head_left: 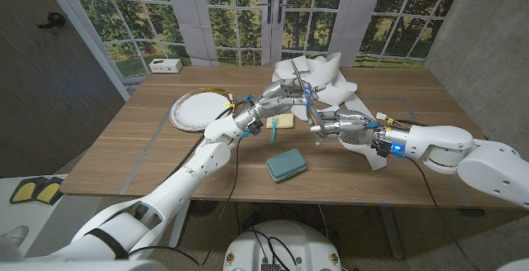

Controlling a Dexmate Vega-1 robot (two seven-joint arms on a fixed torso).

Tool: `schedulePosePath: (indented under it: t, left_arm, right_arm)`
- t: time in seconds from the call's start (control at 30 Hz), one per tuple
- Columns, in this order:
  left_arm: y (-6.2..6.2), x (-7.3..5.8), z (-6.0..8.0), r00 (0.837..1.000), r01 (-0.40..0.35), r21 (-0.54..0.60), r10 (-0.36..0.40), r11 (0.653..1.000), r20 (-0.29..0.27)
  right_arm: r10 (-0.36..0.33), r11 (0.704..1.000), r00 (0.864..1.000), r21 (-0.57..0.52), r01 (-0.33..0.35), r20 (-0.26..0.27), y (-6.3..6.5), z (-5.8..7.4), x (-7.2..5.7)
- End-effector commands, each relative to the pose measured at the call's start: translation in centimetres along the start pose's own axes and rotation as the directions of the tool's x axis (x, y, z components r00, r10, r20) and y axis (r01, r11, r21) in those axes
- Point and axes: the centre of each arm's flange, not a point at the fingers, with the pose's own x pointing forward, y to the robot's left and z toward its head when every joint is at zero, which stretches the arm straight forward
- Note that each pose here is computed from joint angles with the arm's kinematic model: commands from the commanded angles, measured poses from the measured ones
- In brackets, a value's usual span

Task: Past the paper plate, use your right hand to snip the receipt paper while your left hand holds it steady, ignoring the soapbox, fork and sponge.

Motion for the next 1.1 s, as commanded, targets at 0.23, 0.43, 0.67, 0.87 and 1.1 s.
schedulePosePath:
  t: [0.23,0.43,0.67,0.87,1.1]
  left_arm:
    - [0.0,0.4,-0.2,1.000,-0.003,0.002,0.003,1.000,-0.005]
    - [0.0,0.4,-0.1,1.000,-0.007,0.007,0.007,1.000,-0.009]
    - [-0.1,0.5,-0.3,1.000,-0.007,0.001,0.007,1.000,-0.012]
    - [-0.1,0.5,-0.4,1.000,-0.013,-0.002,0.013,1.000,-0.015]
    - [0.0,0.3,-0.4,1.000,-0.024,-0.002,0.024,1.000,-0.020]
  right_arm:
    - [-0.030,0.993,0.998,-0.119,0.024,-0.046,0.4,0.9,0.0]
    - [-0.027,0.991,0.998,-0.132,0.020,-0.052,0.5,1.0,-0.1]
    - [0.004,0.992,0.999,-0.126,-0.011,-0.051,0.8,0.9,-0.2]
    - [0.067,0.996,0.997,0.062,-0.069,0.028,0.7,-0.4,0.1]
    - [0.096,0.995,0.995,0.033,-0.097,0.027,0.8,-0.2,0.3]
